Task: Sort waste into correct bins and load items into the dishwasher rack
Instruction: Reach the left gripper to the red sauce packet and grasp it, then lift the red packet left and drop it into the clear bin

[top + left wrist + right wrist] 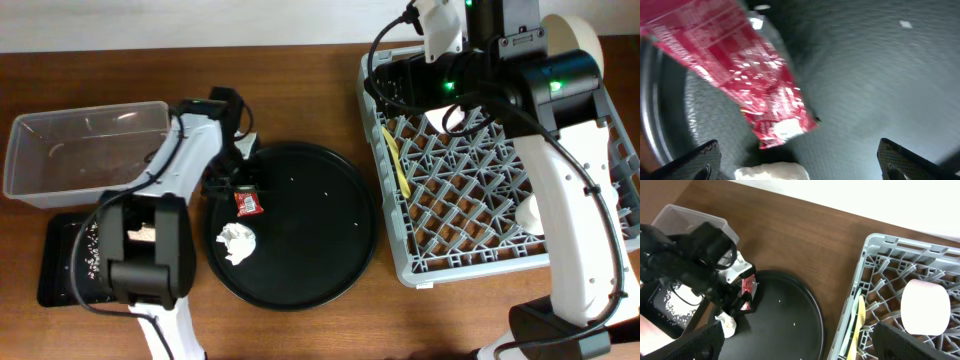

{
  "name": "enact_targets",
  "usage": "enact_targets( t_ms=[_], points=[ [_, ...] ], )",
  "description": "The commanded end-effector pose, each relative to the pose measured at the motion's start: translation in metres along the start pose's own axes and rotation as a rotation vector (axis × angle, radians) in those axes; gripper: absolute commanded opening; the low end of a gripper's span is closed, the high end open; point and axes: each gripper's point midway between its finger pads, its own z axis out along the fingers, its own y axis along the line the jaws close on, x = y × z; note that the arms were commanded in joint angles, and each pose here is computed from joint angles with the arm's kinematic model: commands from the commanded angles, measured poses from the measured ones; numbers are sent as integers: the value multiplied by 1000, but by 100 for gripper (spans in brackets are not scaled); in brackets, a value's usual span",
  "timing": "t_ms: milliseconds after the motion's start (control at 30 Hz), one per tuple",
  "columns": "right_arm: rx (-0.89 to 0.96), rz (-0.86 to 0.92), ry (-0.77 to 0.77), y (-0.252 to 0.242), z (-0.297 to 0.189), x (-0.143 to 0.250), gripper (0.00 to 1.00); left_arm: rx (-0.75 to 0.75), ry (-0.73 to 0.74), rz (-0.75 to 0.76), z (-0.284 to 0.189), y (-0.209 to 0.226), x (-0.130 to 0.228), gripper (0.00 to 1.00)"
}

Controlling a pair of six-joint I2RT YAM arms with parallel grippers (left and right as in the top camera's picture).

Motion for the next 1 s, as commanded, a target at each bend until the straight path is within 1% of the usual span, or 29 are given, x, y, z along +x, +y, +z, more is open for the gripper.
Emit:
enact_targets(
  t_ms=[0, 133, 200, 233, 267, 333, 367, 400, 433, 467, 600, 700, 800, 833, 900, 967],
  points=[
    [-16, -7, 0, 4, 1, -1, 98, -121, 36, -84, 19, 23, -1, 99],
    [-16, -7, 0, 4, 1, -1, 98, -120, 64, -87, 37, 25, -3, 99],
    [-16, -7, 0, 4, 1, -1, 98, -117, 74, -87, 40, 24, -2, 91],
    [-16, -7, 0, 4, 1, -1, 98, -114, 71, -87, 41, 24, -3, 73],
    [-16, -7, 0, 4, 1, -1, 98, -113, 62, -86, 41, 23, -5, 61],
    [-16, -7, 0, 4, 1, -1, 98, -110, 47, -84, 41, 23, -9, 48],
    [-16, -7, 0, 4, 1, -1, 98, -106, 46, -84, 41, 22, -9, 33],
    [-16, -7, 0, 4, 1, -1, 98, -86, 52, -85, 41, 19, -8, 13],
    [-16, -7, 0, 4, 1, -1, 98, -74, 54, -85, 41, 17, -8, 3],
    [-16, -7, 0, 4, 1, -1, 98, -70, 59, -86, 41, 16, -7, 1],
    [-16, -7, 0, 4, 1, -1, 98, -78, 110, -86, 16, 14, 2, 0],
    [-16, -7, 0, 4, 1, -1, 98, -129, 91, -91, -22, 20, -2, 1],
    [-16, -7, 0, 4, 1, -1, 98, -226, 22, -110, -65, 42, -10, 1],
    [-16, -7, 0, 4, 1, -1, 98, -247, -22, -127, -83, 51, -15, 1],
    [-16, -7, 0, 4, 1, -1, 98, -246, -89, -161, -105, 63, -24, 1],
    [-16, -7, 0, 4, 1, -1, 98, -237, -180, -217, -131, 83, -35, 4]
  ],
)
